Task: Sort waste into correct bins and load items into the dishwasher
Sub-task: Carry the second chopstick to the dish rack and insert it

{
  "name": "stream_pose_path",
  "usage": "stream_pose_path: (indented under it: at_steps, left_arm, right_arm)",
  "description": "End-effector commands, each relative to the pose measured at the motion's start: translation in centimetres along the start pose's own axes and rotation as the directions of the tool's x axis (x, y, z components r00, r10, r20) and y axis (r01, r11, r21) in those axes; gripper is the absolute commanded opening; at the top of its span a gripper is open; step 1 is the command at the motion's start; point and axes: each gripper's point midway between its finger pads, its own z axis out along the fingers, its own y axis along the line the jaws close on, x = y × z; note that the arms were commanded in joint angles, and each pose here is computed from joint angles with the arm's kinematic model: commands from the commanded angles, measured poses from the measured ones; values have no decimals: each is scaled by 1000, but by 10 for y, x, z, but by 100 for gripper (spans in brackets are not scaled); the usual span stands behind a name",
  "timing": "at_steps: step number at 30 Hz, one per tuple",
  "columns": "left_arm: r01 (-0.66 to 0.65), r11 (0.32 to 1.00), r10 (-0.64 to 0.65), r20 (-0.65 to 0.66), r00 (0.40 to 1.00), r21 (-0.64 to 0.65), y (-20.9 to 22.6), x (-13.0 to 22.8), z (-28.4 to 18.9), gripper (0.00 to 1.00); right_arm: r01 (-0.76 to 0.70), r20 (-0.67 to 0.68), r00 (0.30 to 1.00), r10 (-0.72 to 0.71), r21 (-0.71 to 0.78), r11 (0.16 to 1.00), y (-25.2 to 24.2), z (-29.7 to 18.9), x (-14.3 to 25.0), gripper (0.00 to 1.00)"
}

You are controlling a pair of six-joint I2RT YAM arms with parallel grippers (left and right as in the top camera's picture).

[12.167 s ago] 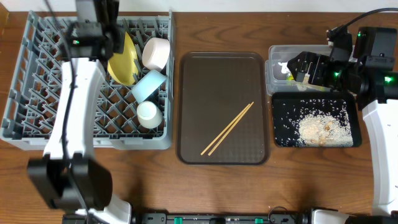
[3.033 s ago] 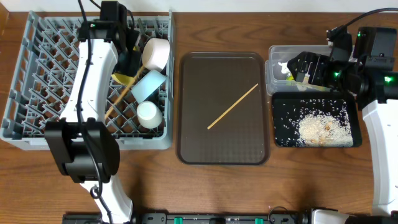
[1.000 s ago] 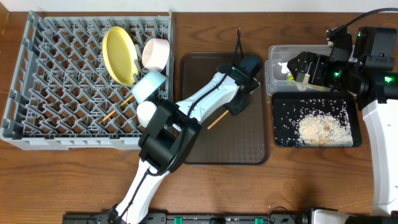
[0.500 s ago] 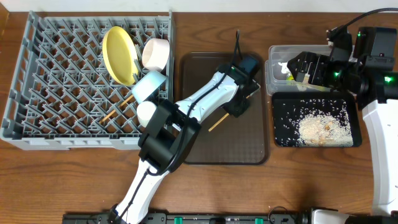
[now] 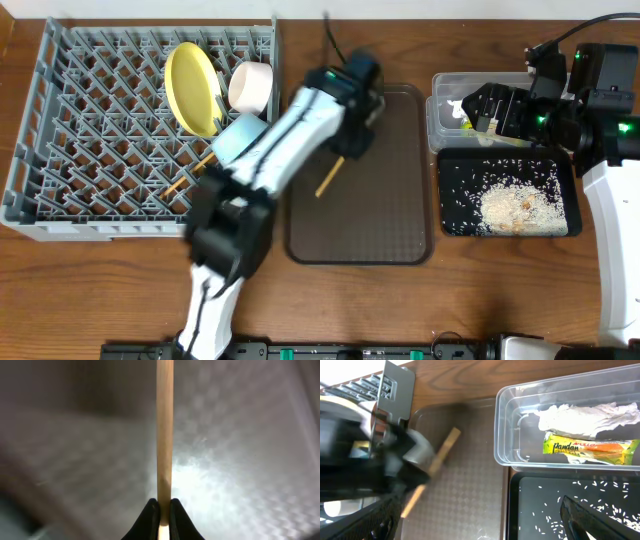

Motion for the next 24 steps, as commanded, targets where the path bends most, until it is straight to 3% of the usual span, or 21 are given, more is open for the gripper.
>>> stream_pose_path:
  at_steps: [1, 5, 9, 16, 24]
  left_arm:
    - [32, 999, -27, 257, 966, -14, 11, -19, -115, 7]
    - [119, 984, -70, 332, 941, -130, 51, -2, -169, 7]
    - [216, 940, -131, 304, 944, -263, 105, 32, -193, 7]
    - [392, 873, -343, 206, 916, -291, 181, 90, -177, 8]
    - [380, 874, -374, 80, 924, -304, 218, 118, -142, 8]
  right_arm:
    - [-2, 1, 1000, 2, -3, 1000, 2, -1, 0, 99]
    - [-2, 1, 1000, 2, -3, 1000, 2, -1, 0, 99]
    - [-2, 1, 1000, 2, -3, 1000, 2, -1, 0, 99]
    - [-2, 1, 1000, 2, -3, 1000, 2, -1, 0, 99]
    - [-2, 1, 1000, 2, -3, 1000, 2, -1, 0, 99]
